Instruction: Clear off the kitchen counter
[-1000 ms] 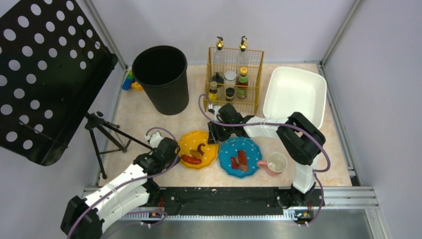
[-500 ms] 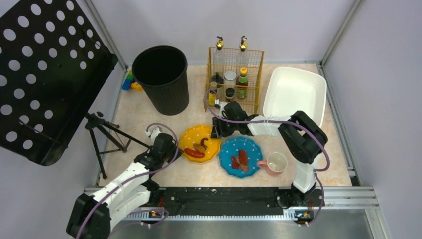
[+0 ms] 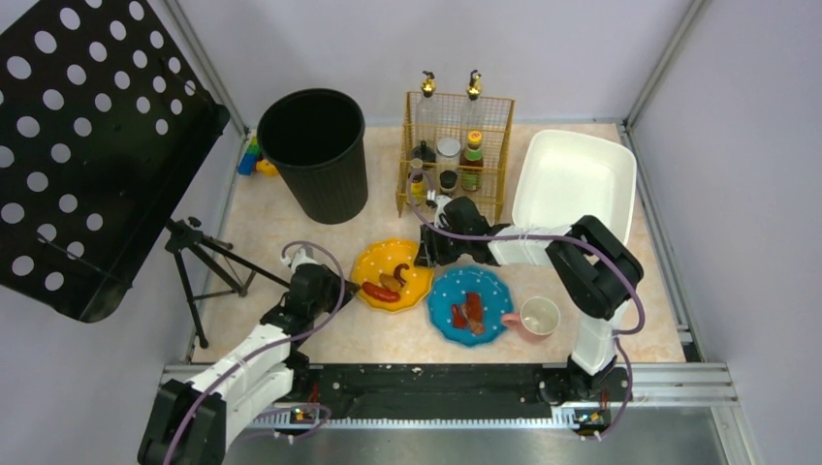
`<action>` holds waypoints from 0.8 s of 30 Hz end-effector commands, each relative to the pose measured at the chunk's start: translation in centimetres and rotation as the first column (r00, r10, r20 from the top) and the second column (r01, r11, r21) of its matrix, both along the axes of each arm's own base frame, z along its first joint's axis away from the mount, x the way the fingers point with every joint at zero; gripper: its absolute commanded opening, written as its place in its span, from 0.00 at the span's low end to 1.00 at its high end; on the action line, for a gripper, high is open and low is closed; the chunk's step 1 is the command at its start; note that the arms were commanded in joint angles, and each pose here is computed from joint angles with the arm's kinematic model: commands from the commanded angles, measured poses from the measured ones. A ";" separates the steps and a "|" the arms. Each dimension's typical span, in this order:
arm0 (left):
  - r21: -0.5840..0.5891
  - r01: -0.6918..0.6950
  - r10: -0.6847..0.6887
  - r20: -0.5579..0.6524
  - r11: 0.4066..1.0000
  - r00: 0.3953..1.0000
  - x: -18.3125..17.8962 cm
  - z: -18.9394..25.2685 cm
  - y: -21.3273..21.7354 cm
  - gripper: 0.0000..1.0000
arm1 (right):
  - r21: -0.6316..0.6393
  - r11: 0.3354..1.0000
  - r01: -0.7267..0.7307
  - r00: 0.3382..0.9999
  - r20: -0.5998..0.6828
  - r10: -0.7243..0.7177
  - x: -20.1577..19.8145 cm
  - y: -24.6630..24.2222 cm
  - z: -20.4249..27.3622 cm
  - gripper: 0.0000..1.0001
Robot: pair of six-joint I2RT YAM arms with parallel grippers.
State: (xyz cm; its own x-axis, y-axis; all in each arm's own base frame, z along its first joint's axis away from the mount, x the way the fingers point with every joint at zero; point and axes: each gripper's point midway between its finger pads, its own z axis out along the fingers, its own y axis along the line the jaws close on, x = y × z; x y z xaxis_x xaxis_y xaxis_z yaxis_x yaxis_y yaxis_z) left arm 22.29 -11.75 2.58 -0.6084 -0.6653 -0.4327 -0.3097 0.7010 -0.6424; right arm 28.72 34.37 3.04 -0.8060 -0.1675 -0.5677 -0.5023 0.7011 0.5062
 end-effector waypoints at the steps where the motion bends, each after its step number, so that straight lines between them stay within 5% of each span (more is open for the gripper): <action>1: -0.024 0.049 -0.051 -0.123 0.999 0.991 -2.6 -3.5 -0.4 0.00 | -0.051 0.998 0.019 0.999 -0.043 -0.022 -1.0 -1.6 -1.2 0.44; 24: -0.118 -0.034 0.022 -0.101 0.992 0.995 -3.7 -5.1 0.1 0.00 | -0.068 0.993 0.099 0.992 -0.071 -0.104 -0.1 -4.9 -1.9 0.56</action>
State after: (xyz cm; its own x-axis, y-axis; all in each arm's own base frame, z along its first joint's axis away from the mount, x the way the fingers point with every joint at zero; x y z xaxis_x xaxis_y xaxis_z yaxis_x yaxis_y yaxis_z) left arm 23.04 -12.56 2.69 -0.5601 -0.7364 -0.3795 -0.2666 0.5939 -0.7591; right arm 29.52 32.05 3.37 -0.8199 -0.1090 -0.5620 -0.4552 0.7194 0.5246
